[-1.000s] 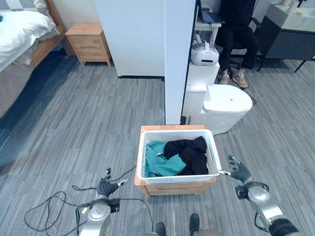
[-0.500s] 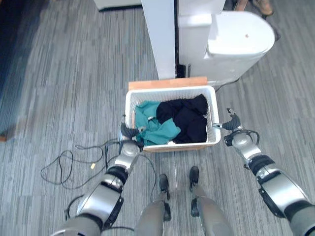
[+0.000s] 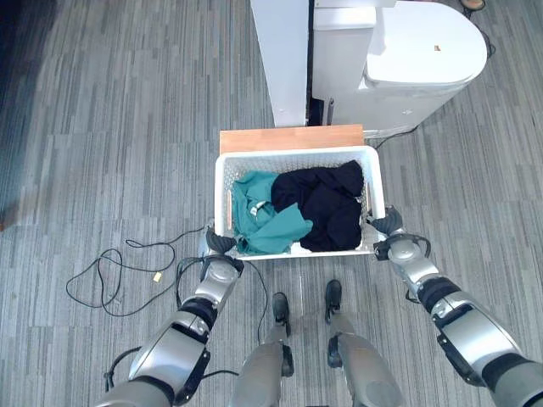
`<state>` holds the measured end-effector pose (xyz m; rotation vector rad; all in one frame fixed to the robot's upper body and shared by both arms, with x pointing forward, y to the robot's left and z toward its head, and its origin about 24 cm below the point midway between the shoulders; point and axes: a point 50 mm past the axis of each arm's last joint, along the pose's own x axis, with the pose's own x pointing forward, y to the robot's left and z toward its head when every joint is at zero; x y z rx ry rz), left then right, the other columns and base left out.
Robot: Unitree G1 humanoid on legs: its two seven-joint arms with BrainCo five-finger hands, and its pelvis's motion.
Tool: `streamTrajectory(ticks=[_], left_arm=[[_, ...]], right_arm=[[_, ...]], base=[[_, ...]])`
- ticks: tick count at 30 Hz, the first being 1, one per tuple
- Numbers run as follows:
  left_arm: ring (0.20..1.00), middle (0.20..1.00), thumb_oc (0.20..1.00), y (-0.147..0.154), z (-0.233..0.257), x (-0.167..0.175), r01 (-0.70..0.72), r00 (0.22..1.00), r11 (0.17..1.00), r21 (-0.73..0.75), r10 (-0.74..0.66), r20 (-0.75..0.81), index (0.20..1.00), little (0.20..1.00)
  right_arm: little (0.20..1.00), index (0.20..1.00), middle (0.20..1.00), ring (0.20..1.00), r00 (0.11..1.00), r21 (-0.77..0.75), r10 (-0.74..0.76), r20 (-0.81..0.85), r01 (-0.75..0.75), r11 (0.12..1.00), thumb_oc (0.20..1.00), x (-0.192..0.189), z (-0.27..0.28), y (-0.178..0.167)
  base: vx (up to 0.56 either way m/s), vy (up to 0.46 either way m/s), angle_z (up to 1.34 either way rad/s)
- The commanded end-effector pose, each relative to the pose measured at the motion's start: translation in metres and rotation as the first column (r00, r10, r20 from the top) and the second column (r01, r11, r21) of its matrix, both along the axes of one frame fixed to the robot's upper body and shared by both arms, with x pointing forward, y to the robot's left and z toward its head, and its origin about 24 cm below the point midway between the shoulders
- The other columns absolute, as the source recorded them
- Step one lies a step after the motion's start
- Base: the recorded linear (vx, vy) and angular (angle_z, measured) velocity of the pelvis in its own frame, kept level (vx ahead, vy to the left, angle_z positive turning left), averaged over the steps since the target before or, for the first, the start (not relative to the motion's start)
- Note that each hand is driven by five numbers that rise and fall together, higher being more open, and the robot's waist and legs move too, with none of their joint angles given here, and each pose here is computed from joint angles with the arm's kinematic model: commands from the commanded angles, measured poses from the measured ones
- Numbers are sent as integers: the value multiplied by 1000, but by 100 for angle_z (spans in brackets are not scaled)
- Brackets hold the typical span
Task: Grab the laundry basket,head to the washer,open it,put in the laundry and shut it.
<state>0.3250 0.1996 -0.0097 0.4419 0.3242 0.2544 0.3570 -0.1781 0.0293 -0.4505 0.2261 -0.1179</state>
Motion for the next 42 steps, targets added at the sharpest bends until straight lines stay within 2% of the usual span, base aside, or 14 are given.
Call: streamTrajectory(ticks=[1,7,9,14,17,23,31,37,42], left_arm=[[200,200,200,-20,-5,-1,49,999,996,-76,-49,0,200,200],[200,200,200,-37,12,-13,175,976,971,-164,-149,159,200,200],[200,200,200,-36,16,-29,233,959,953,-195,-192,208,200,200],[200,200,200,-27,19,-52,295,941,935,-196,-249,229,200,200],[200,200,200,-20,17,-72,331,934,921,-207,-287,214,200,200],[200,200,200,-29,11,-90,378,922,894,-241,-339,188,200,200],[200,200,200,-36,23,-89,445,888,874,-196,-401,225,200,200],[200,200,200,-32,42,-76,440,874,884,-159,-380,304,200,200],[200,200,200,-28,33,-82,418,892,891,-176,-365,266,200,200]], right_arm=[[200,200,200,200,992,95,78,96,-87,992,200,4,15,19],[200,200,200,200,978,143,110,175,-136,980,200,-19,13,17],[200,200,200,200,970,136,122,212,-153,979,200,-37,13,5],[200,200,200,200,966,111,135,220,-162,980,200,-65,9,-13],[200,200,200,200,970,114,112,214,-139,984,200,-96,4,-31],[200,200,200,200,975,120,110,192,-134,984,200,-119,0,-39],[200,200,200,200,966,153,127,224,-164,975,200,-121,6,-30],[200,200,200,200,949,175,153,276,-206,963,200,-116,14,-14],[200,200,200,200,946,173,167,278,-220,960,200,-117,15,-11]], base=[[0,0,0],[31,-26,0],[100,-45,-4],[73,-69,-4],[38,-100,0],[-10,40,-18],[-79,134,-84],[-71,-52,-154],[67,-173,-156]])
